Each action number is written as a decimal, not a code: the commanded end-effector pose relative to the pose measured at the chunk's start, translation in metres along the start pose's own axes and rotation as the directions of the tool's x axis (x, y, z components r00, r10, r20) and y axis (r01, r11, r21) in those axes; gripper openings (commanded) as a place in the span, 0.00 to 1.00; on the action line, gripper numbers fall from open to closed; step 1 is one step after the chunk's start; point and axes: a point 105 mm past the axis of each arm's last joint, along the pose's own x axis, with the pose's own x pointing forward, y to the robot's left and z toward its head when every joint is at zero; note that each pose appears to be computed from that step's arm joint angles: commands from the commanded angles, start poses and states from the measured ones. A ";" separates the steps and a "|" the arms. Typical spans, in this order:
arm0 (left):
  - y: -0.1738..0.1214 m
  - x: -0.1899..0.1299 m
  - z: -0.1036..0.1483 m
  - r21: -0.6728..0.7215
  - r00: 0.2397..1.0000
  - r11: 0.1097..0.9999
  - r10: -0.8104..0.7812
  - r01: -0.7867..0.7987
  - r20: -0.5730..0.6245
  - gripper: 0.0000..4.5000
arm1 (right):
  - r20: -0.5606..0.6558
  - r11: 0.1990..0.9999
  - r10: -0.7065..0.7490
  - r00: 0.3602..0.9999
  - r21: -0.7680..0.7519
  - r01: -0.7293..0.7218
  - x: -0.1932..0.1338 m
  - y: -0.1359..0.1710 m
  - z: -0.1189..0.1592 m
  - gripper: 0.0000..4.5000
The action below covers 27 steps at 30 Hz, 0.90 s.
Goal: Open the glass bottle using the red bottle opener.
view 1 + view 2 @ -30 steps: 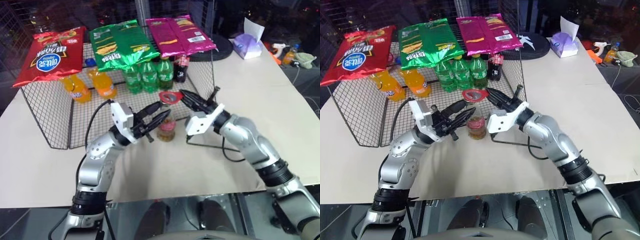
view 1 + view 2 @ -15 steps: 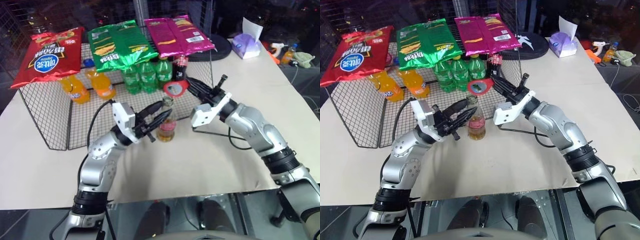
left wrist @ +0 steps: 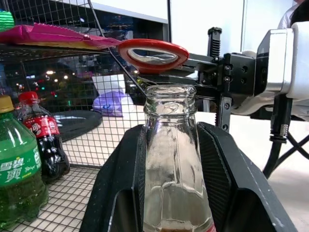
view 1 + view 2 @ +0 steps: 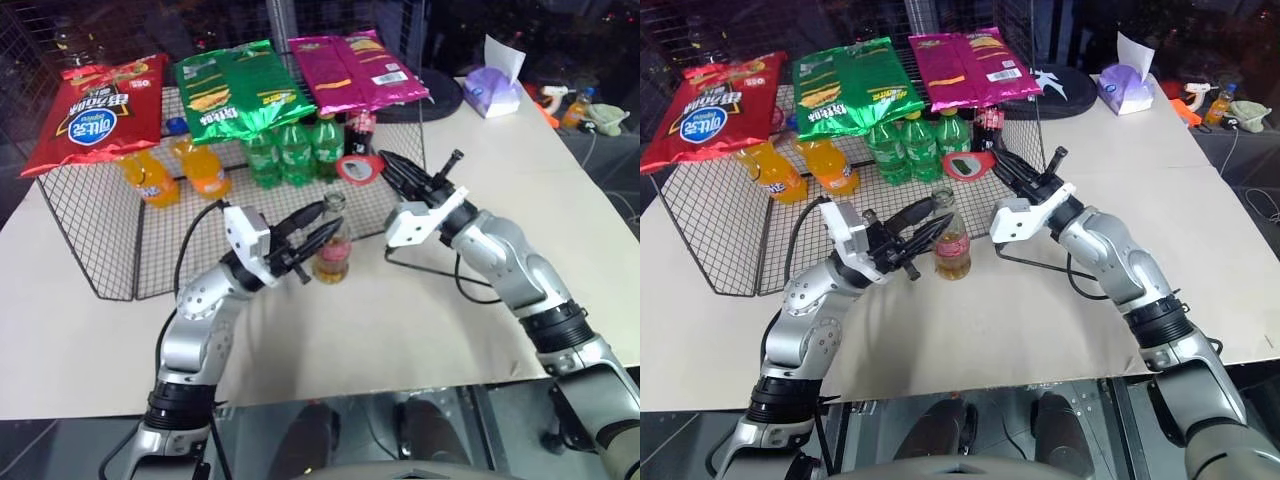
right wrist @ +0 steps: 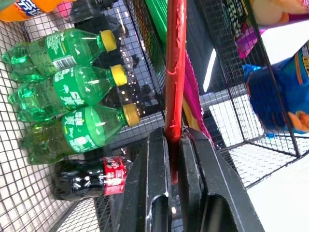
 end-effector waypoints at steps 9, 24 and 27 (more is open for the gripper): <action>0.007 -0.010 -0.022 -0.005 0.994 0.999 0.051 -0.052 -0.097 0.80 | -0.023 0.996 -0.042 0.999 0.076 0.044 -0.005 -0.008 0.000 0.00; 0.003 -0.018 -0.021 -0.011 0.993 0.999 0.045 -0.046 -0.108 1.00 | -0.072 0.985 -0.015 0.997 0.171 0.027 -0.014 0.001 -0.008 0.00; 0.001 -0.022 -0.020 -0.019 0.993 0.999 0.037 -0.039 -0.113 1.00 | -0.111 0.973 -0.010 0.994 0.228 0.035 -0.021 0.002 -0.013 0.00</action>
